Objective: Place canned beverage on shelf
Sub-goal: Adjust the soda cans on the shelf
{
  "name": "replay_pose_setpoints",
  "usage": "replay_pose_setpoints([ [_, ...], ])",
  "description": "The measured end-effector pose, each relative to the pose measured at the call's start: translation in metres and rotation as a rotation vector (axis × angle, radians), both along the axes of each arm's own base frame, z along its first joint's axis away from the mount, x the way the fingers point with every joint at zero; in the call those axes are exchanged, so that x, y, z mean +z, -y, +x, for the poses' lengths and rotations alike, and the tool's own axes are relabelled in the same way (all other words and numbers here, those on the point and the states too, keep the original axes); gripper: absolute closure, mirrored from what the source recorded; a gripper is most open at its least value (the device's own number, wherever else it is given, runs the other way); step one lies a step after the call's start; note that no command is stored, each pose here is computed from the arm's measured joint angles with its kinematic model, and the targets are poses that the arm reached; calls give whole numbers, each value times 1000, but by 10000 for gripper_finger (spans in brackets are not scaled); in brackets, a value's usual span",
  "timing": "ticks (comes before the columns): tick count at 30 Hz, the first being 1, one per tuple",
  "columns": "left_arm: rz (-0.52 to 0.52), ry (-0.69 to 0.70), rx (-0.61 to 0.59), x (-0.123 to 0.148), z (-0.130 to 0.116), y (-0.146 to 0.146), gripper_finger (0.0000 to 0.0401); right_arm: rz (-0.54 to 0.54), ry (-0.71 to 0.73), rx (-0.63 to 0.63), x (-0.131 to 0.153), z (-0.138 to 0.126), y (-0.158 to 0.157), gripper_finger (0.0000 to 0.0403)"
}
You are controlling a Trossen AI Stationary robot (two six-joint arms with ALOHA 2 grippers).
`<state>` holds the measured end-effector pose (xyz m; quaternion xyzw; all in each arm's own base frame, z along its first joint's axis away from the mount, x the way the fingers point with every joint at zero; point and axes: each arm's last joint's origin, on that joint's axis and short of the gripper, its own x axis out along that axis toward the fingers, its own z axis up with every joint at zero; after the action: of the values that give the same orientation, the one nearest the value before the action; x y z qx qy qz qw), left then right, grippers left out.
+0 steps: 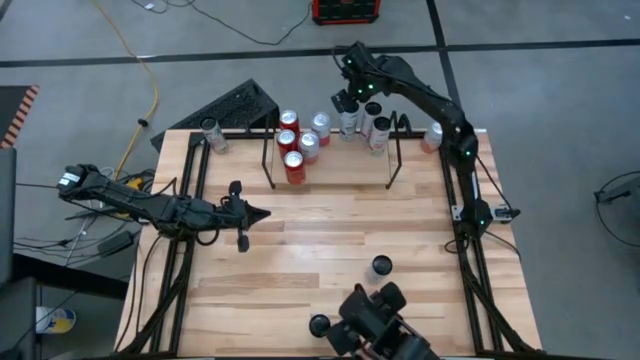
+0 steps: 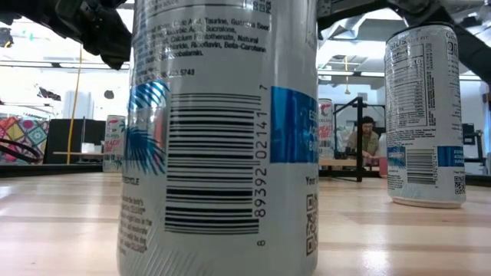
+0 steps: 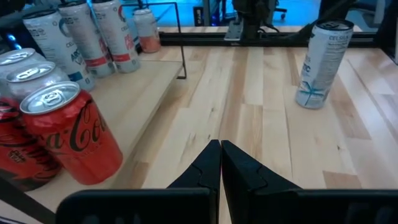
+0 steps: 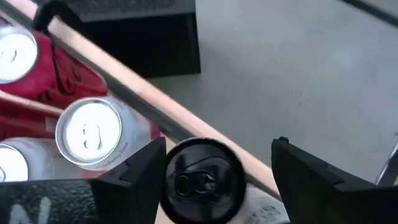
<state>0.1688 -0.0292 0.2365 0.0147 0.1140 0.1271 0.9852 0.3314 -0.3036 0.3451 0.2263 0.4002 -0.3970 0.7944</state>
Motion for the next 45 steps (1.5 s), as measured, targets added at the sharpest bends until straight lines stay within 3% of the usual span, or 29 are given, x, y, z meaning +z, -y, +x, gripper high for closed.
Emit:
replay_pose_setpoints([
  [5,3,-7,0,-1,0,0,401,43,-36,20,-10,4,1,138],
  [20,9,-32,1,-3,-1,0,401,27,-83,-5,-15,10,-8,138],
  [45,32,-55,-4,-5,-1,0,401,87,-86,48,-16,13,-18,138],
])
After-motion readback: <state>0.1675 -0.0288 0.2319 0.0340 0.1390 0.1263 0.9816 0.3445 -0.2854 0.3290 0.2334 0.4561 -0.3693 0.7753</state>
